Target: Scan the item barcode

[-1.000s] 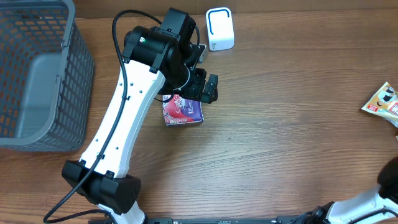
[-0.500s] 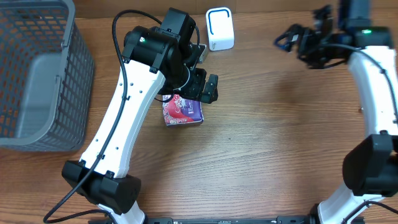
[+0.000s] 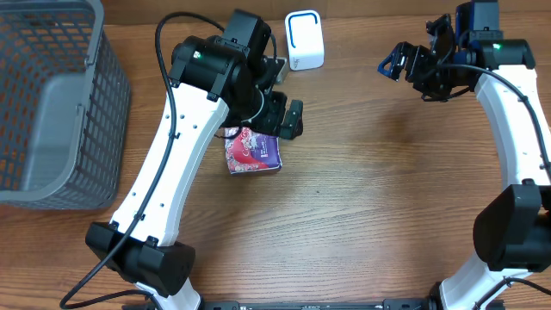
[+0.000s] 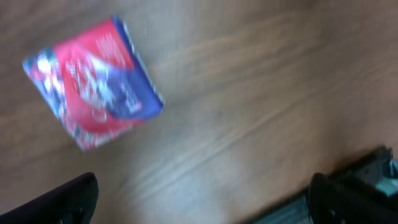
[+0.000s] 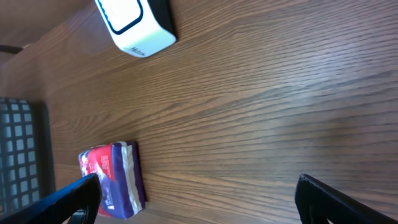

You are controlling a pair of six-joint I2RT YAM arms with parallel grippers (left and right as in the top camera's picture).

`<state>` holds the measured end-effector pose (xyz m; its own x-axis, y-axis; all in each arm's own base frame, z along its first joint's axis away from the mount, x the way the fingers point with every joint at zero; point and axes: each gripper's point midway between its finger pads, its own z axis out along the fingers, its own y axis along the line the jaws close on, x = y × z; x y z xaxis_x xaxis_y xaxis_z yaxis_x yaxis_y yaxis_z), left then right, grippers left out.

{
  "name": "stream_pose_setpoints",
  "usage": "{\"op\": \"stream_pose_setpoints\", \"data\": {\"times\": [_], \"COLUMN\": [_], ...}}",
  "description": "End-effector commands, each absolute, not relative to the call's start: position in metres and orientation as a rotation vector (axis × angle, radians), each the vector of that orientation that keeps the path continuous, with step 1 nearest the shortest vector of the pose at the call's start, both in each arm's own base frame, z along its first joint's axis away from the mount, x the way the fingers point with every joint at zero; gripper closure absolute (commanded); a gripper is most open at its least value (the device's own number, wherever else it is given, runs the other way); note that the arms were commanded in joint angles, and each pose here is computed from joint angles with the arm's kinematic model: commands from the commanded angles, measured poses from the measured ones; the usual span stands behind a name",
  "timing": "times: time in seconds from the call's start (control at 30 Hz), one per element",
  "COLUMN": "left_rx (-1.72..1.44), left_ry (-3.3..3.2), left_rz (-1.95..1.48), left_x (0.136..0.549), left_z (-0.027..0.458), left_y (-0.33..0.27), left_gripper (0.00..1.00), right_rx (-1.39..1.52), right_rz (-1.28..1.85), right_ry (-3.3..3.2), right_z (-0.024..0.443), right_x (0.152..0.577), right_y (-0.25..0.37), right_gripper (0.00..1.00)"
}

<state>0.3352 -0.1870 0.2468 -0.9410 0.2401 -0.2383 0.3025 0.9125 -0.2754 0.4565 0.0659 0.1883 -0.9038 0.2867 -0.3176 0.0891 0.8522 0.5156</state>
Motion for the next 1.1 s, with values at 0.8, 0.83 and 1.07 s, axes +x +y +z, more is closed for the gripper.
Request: {"op": "stream_pose_setpoints", "data": {"times": [0.8, 0.83, 1.07], "left_rx": [-0.360, -0.366, -0.384], "left_ry": [3.037, 3.046, 3.035], "left_rz": [0.094, 0.098, 0.049], "left_x": [0.355, 0.355, 0.365], "left_z": [0.178, 0.169, 0.127], "left_y": [-0.067, -0.066, -0.073], "left_gripper": [0.00, 0.00, 0.66], "right_rx": [0.267, 0.267, 0.267], "right_rz": [0.692, 0.692, 0.692], "right_ry": [2.642, 2.642, 2.641], "right_z": [0.187, 0.187, 0.187], "right_x": [0.456, 0.456, 0.456], "right_y": [0.065, 0.065, 0.065], "right_gripper": [0.00, 0.00, 0.00]}}
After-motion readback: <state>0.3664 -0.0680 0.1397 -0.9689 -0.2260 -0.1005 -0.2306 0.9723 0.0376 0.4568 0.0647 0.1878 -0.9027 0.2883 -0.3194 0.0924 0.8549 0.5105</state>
